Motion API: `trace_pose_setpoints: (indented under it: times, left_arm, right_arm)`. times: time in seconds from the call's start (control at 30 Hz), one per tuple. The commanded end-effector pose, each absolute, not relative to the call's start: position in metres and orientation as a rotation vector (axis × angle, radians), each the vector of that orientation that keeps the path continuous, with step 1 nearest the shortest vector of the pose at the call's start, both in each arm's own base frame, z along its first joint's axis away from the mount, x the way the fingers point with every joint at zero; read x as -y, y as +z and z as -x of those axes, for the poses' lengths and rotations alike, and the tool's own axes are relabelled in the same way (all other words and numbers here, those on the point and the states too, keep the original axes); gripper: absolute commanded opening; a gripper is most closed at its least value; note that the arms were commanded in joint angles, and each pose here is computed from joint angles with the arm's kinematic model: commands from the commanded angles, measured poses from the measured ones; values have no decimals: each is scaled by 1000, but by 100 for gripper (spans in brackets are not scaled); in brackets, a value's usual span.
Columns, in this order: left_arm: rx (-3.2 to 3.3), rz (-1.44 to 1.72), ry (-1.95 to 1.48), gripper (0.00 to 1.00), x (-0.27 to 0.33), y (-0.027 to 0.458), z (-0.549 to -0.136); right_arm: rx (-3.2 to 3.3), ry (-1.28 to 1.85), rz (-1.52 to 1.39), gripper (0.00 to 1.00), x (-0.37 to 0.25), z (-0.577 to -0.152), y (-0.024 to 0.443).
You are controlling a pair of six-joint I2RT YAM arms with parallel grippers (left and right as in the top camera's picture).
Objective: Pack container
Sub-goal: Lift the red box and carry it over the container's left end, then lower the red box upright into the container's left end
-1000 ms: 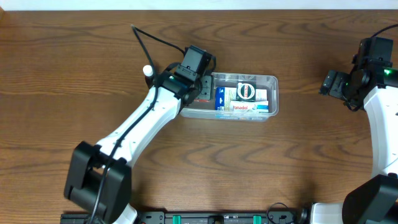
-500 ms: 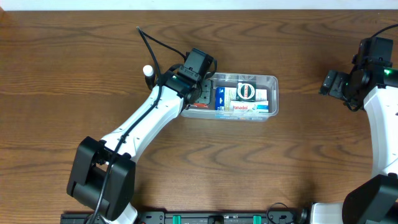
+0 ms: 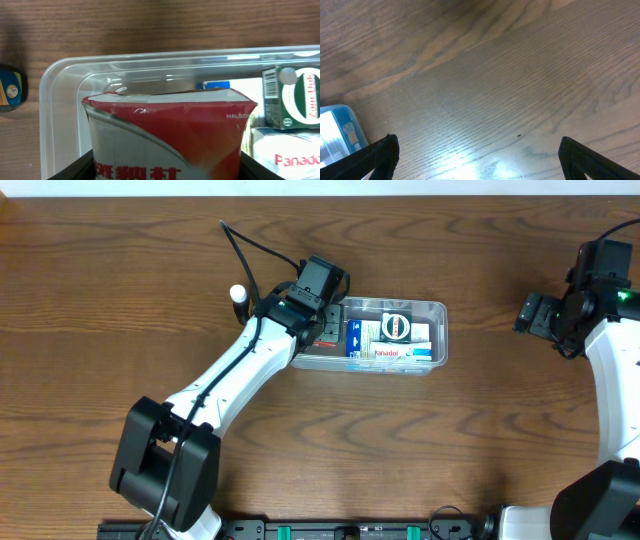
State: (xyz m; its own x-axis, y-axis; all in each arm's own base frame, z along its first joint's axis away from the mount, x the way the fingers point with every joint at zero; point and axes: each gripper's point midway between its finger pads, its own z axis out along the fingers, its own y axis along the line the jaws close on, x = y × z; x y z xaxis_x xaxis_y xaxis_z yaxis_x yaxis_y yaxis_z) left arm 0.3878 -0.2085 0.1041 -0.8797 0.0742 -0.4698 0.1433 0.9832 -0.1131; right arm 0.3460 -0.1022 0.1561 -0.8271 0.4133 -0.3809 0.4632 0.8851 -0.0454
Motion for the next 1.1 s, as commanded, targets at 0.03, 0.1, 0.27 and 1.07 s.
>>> trace_pose_setpoints:
  times: [0.03,0.1,0.27,1.07]
  left_arm:
    - [-2681,-143,-152,64,205,88,-386]
    - [-2683,-143,-152,64,205,88,-385]
    - [-2724,-145,-139,64,201,83,-377]
    - [-2736,-26,-171,63,202,83,-376]
  right_arm:
    - [-2682,-211,-652,99,108,-345,159]
    - [-2682,-211,-652,99,108,-345,159]
    - [-2682,-211,-652,99,108,-345,159]
    - [-2682,-211,-652,99,108,-345,159]
